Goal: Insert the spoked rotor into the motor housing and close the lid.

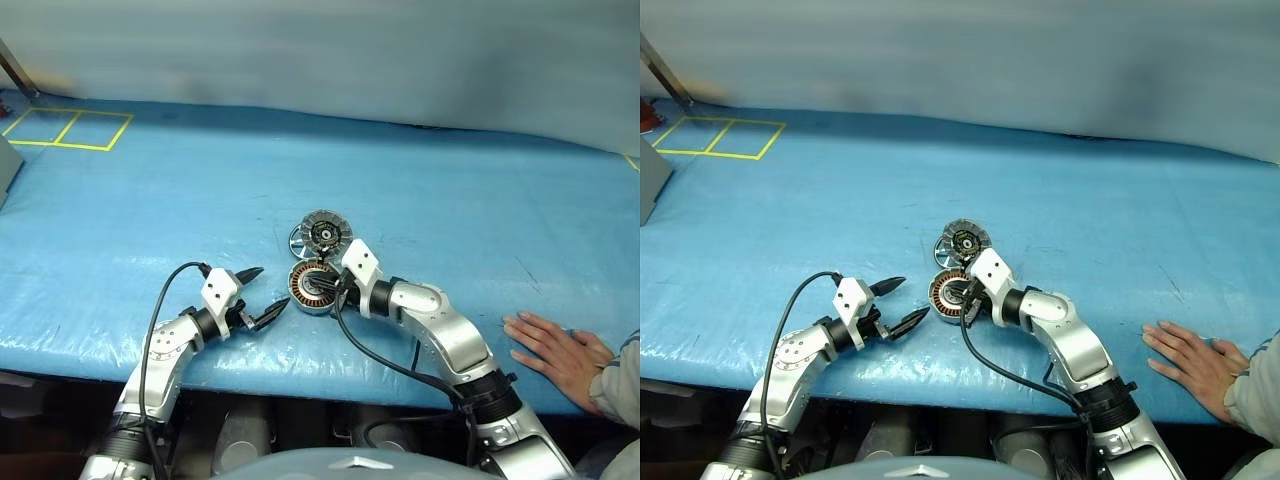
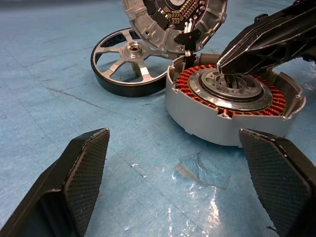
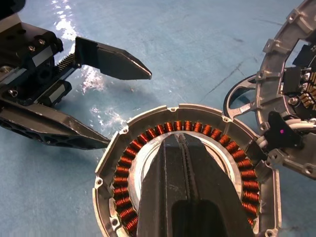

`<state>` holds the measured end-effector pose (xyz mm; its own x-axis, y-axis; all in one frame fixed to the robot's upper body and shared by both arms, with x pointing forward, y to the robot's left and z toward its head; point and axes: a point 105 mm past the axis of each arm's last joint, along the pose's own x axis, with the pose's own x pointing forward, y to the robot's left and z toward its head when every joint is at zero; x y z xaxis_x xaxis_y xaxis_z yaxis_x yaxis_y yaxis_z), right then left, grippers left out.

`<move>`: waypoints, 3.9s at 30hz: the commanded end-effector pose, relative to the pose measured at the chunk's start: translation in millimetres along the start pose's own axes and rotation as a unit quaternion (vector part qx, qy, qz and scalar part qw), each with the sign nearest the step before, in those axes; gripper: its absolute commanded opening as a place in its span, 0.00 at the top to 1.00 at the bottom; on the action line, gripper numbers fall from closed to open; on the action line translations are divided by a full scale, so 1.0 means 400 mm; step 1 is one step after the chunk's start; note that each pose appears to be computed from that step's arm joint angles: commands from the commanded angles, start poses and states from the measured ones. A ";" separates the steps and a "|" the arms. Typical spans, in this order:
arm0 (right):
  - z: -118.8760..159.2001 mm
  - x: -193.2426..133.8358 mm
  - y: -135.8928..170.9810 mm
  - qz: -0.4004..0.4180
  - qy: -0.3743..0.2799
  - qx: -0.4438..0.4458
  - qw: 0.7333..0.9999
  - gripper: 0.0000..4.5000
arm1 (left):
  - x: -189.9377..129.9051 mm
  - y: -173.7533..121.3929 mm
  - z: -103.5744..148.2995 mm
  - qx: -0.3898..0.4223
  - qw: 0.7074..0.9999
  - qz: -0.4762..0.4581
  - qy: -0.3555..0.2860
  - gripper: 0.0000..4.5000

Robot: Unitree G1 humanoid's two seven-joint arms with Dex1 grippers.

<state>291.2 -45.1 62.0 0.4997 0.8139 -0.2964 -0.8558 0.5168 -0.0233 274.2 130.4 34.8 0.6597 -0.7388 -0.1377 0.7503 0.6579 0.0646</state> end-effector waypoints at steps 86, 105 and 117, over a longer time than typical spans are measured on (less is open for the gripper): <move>0.048 -0.022 0.013 -0.007 0.001 -0.045 0.999 1.00 | 0.001 -0.001 0.003 0.010 1.000 0.006 -0.004 0.00; 0.012 -0.020 -0.006 -0.015 0.026 -0.036 0.999 1.00 | 0.005 -0.003 0.003 0.009 1.000 0.004 -0.005 0.00; 0.041 -0.019 0.029 0.016 -0.007 -0.017 1.000 1.00 | 0.007 -0.004 0.001 0.009 1.000 0.001 -0.003 0.00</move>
<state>285.6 -51.7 63.9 0.5042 0.7916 -0.3451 -0.8521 0.5209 -0.0502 272.8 129.3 28.6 0.6645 -0.7307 -0.1564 0.7450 0.6641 0.0624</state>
